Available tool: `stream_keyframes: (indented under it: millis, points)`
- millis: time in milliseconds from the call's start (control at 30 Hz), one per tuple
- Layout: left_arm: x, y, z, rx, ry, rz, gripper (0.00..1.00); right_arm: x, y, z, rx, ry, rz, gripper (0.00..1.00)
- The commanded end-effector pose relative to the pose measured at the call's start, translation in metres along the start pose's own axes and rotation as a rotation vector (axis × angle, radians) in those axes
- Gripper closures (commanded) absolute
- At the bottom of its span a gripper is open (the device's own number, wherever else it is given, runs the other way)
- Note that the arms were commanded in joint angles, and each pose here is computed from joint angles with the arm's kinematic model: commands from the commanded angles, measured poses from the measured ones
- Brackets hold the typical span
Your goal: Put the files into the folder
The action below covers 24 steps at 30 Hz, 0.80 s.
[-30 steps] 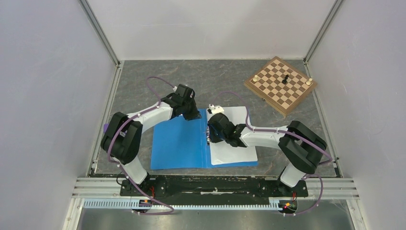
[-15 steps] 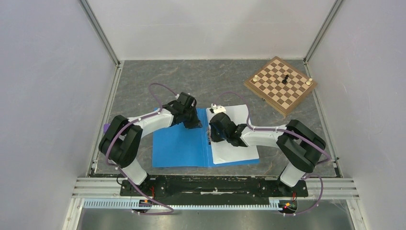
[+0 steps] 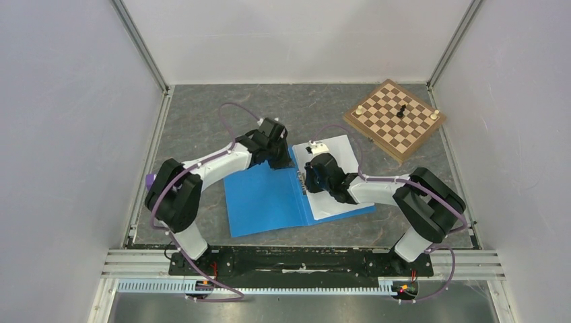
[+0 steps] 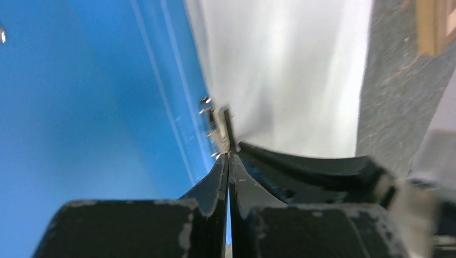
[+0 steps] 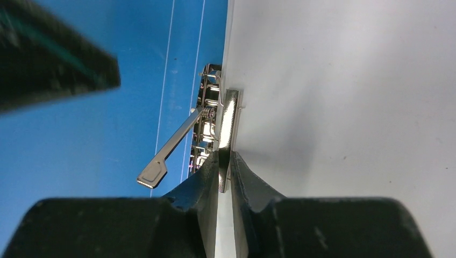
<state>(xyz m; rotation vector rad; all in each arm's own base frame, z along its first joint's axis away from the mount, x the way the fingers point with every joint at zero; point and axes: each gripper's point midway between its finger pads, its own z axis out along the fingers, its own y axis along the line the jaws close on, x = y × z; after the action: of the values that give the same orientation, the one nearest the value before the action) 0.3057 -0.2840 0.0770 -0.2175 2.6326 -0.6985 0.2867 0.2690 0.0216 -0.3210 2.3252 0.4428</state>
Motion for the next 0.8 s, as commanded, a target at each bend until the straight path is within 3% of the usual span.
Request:
stream_keyframes:
  millis: [0,267,500,767]
  points:
    - [-0.043,-0.027,-0.003,0.008,-0.089,0.09,0.92,0.024,-0.018,-0.002,0.031,0.065,-0.076,0.85]
    - [-0.051,-0.038,0.046,0.032,-0.021,0.081,0.98,0.023,-0.014,0.0,0.012,0.066,-0.068,0.86]
    - [-0.041,-0.034,0.065,0.064,0.009,0.055,0.98,0.019,-0.01,0.001,-0.001,0.067,-0.065,0.86]
    - [-0.033,-0.012,0.079,-0.006,0.032,0.042,0.98,0.005,-0.001,0.003,-0.018,0.056,-0.065,0.86]
